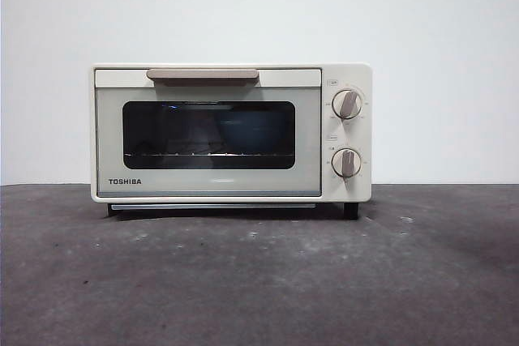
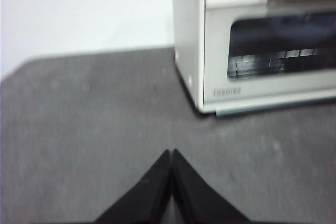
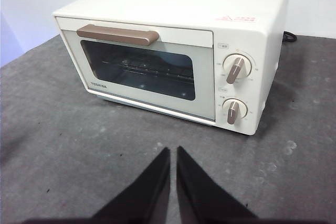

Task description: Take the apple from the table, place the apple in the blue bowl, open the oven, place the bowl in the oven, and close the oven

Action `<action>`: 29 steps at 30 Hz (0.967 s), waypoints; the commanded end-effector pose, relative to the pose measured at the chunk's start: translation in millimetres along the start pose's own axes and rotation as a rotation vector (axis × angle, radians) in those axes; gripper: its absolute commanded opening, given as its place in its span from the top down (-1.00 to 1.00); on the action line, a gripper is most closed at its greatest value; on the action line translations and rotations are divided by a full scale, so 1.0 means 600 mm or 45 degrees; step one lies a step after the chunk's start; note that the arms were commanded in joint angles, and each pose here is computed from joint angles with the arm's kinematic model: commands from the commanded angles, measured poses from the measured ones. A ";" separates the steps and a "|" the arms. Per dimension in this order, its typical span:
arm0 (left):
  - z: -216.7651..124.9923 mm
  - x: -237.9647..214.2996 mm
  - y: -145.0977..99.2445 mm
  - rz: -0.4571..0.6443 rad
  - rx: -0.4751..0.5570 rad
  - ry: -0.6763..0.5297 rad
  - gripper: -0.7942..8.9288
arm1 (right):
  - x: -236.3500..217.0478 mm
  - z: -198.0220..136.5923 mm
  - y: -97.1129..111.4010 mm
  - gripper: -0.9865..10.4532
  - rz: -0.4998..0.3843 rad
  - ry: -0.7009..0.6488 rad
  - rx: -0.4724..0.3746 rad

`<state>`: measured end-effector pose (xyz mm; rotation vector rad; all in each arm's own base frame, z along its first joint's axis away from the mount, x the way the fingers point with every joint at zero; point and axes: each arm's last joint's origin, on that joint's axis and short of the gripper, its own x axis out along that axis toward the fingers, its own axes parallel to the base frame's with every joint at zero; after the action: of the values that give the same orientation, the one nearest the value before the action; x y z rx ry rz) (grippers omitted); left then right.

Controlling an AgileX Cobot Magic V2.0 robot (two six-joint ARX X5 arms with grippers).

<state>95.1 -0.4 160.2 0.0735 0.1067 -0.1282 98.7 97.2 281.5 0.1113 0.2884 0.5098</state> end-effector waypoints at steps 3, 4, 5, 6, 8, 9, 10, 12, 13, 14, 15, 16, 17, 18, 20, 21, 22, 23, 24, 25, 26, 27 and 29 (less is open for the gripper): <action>-0.019 0.003 -0.001 -0.002 -0.099 0.071 0.82 | 0.000 0.003 0.003 0.82 0.011 -0.017 -0.009; -0.018 0.003 -0.001 -0.002 -0.119 0.070 0.82 | 0.000 0.003 0.003 0.82 0.012 -0.018 -0.008; -0.018 0.003 -0.001 0.000 -0.144 0.069 0.82 | 0.000 0.003 0.003 0.82 0.013 -0.019 -0.008; -0.018 0.003 -0.001 -0.001 -0.150 0.067 0.82 | 0.000 0.003 0.003 0.82 0.013 -0.020 -0.008; -0.017 0.003 -0.001 -0.001 -0.148 0.062 0.82 | 0.000 0.003 0.003 0.82 0.013 -0.019 -0.008; -0.017 0.003 -0.001 -0.001 -0.146 0.059 0.82 | 0.000 0.003 0.003 0.82 0.012 -0.020 -0.008; -0.017 0.003 -0.001 -0.001 -0.146 0.059 0.82 | 0.000 0.003 0.003 0.82 0.012 -0.020 -0.008; -0.017 0.003 -0.001 -0.001 -0.146 0.059 0.82 | 0.000 0.003 0.003 0.82 0.012 -0.019 -0.008; -0.017 0.003 -0.001 -0.001 -0.146 0.059 0.82 | 0.000 0.003 0.003 0.82 0.012 -0.020 -0.008; -0.017 0.003 -0.001 -0.001 -0.146 0.059 0.82 | 0.000 0.003 0.003 0.82 0.012 -0.020 -0.008; -0.017 0.003 -0.001 -0.001 -0.146 0.059 0.82 | 0.000 0.003 0.003 0.82 0.012 -0.019 -0.008; -0.017 0.003 -0.001 -0.001 -0.146 0.059 0.82 | 0.000 0.003 0.003 0.82 0.012 -0.019 -0.008; -0.017 0.003 -0.001 -0.001 -0.146 0.059 0.82 | 0.000 0.003 0.003 0.82 0.013 -0.020 -0.008; -0.017 0.003 -0.001 -0.001 -0.146 0.059 0.82 | 0.000 0.003 0.003 0.82 0.012 -0.019 -0.008; -0.017 0.003 -0.001 -0.001 -0.146 0.059 0.82 | 0.000 0.003 0.003 0.82 0.012 -0.019 -0.008; -0.017 0.003 -0.001 -0.001 -0.146 0.059 0.82 | 0.000 0.003 0.003 0.82 0.012 -0.020 -0.008; -0.017 0.003 -0.001 -0.001 -0.146 0.059 0.82 | 0.000 0.003 0.003 0.82 0.012 -0.020 -0.008; -0.017 0.003 -0.001 -0.001 -0.146 0.059 0.82 | 0.000 0.003 0.003 0.82 0.012 -0.020 -0.008; -0.017 0.003 -0.001 -0.001 -0.146 0.059 0.82 | 0.000 0.003 0.003 0.82 0.013 -0.019 -0.008; -0.017 0.003 -0.001 -0.001 -0.146 0.059 0.82 | 0.000 0.003 0.003 0.82 0.012 -0.020 -0.008; -0.017 0.003 -0.001 -0.001 -0.146 0.059 0.82 | 0.000 0.003 0.003 0.82 0.012 -0.019 -0.008; -0.017 0.003 -0.001 -0.001 -0.146 0.059 0.82 | 0.000 0.003 0.003 0.82 0.013 -0.020 -0.008; -0.017 0.003 -0.001 -0.001 -0.146 0.059 0.82 | -0.001 0.003 0.003 0.82 0.011 -0.016 -0.016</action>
<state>94.8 -0.4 157.3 -0.0325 0.1435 -0.1218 98.6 97.1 281.8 0.1123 0.2856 0.5103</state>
